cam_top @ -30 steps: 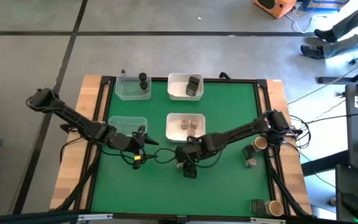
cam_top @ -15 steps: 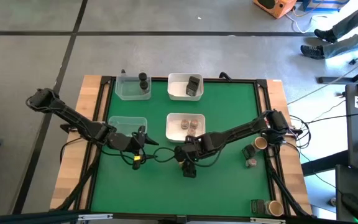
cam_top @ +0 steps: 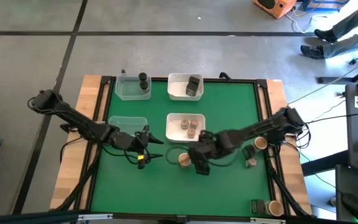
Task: Sort spices by type
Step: Move the top light brown seasoning bottle to the center of the table, then put the center light brown seasoning bottle into the bottom transparent bin
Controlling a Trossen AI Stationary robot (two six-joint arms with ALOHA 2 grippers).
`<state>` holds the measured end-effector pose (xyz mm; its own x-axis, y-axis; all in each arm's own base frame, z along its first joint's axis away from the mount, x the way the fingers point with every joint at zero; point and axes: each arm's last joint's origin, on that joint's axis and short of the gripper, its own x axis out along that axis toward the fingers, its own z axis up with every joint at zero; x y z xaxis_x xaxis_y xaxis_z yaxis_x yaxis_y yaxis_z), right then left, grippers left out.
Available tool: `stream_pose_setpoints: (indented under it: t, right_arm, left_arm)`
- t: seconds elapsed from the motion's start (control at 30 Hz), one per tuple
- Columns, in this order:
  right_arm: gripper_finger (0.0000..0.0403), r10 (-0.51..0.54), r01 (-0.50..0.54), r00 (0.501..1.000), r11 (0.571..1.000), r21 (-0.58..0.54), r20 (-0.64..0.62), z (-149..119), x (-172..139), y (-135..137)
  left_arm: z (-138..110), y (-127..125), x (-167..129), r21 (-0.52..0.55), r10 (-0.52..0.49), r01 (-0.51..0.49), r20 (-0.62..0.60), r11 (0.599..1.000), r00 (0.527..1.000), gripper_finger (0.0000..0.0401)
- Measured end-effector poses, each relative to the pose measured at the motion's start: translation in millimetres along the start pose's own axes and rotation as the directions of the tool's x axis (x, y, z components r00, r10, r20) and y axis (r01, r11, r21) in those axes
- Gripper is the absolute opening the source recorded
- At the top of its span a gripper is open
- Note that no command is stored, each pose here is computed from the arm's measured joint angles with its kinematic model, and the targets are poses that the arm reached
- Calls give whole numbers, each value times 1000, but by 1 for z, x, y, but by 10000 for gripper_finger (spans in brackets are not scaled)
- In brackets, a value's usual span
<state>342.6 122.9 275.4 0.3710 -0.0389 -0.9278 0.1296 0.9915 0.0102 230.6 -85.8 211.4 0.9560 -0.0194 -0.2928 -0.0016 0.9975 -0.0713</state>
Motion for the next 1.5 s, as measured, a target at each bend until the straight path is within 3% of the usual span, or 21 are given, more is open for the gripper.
stream_pose_setpoints:
  t: [0.13, 0.4, 0.67, 0.87, 1.07, 1.5]
  right_arm:
    - [380, -140, 139, 989, 990, 19, 43, -16, -18, 9]
    - [380, -266, 261, 961, 963, 67, 77, -41, -21, 32]
    - [380, -299, 292, 953, 950, 111, 52, -64, -8, 42]
    - [380, -323, 317, 946, 940, 126, 25, -75, 1, 41]
    - [380, -338, 334, 941, 935, 120, 12, -79, 7, 39]
    - [380, -342, 338, 940, 932, 132, 9, -80, 8, 39]
  left_arm:
    - [0, -6, 20, 13, -9, 9, -1, 1000, 1000, 246]
    - [16, -23, 63, 127, -2, 5, -21, 992, 1000, 246]
    - [23, -26, 90, 138, 22, -19, -19, 990, 1000, 248]
    - [30, -25, 103, 114, -32, 38, -57, 993, 998, 288]
    - [22, -22, 112, 111, -31, 44, -111, 993, 993, 321]
    - [-1, -20, 126, 112, -11, 32, -185, 993, 983, 324]
